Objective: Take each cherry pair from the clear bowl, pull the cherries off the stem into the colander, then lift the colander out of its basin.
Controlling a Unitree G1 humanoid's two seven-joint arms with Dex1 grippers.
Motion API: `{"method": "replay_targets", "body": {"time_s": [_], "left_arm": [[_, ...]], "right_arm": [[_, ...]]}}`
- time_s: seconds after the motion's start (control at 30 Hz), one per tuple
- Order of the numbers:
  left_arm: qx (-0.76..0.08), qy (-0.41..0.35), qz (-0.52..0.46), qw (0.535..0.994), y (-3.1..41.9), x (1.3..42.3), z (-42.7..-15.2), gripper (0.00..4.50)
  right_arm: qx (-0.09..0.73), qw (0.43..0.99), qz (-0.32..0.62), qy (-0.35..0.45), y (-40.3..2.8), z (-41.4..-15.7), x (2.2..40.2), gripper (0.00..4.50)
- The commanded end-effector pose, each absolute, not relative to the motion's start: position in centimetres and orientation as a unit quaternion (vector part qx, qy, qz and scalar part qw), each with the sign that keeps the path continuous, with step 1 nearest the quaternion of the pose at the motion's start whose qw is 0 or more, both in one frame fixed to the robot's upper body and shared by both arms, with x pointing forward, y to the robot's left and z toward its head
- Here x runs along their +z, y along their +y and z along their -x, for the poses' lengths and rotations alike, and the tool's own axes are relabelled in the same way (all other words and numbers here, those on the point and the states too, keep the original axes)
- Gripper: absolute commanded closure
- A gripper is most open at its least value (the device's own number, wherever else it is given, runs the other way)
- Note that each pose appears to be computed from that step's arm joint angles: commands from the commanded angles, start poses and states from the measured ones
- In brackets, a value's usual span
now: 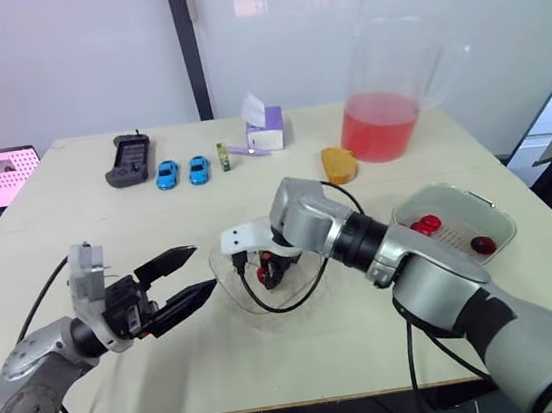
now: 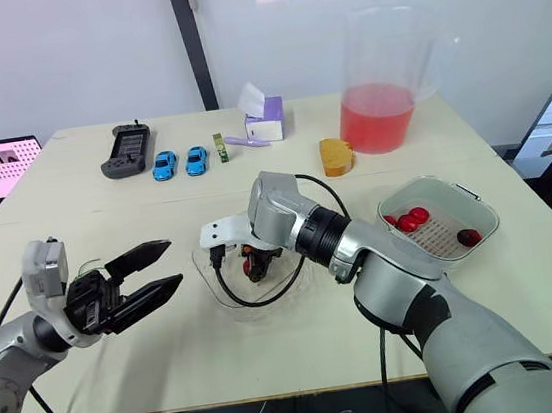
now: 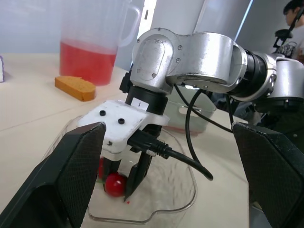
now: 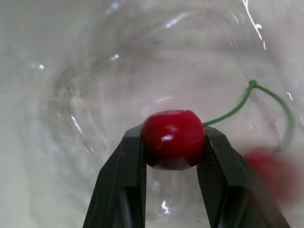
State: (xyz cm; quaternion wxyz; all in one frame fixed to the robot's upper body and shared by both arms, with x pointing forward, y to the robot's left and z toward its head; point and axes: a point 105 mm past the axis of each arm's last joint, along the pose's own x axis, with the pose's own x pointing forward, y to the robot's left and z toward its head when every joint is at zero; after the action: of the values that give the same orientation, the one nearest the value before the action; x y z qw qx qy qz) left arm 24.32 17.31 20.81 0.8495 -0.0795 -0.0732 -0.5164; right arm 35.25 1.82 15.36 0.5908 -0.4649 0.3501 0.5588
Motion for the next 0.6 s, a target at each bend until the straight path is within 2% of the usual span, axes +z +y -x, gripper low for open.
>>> {"method": "replay_targets", "body": {"time_s": [0.03, 0.43, 0.6], "left_arm": [[-0.513, -0.103, 0.08, 0.849, 17.8, 22.2, -24.3, 0.0], [-0.455, -0.18, 0.215, 0.845, 21.6, 26.5, -26.1, 0.0], [-0.443, -0.192, 0.252, 0.839, 22.0, 27.9, -26.9, 0.0]], "right_arm": [[0.582, 0.595, 0.464, 0.304, 3.3, -34.6, 18.9, 3.53], [0.621, 0.605, 0.438, 0.238, 1.1, -32.1, 24.2, 3.53], [0.612, 0.647, 0.431, 0.148, 0.9, -31.7, 27.3, 3.53]]}}
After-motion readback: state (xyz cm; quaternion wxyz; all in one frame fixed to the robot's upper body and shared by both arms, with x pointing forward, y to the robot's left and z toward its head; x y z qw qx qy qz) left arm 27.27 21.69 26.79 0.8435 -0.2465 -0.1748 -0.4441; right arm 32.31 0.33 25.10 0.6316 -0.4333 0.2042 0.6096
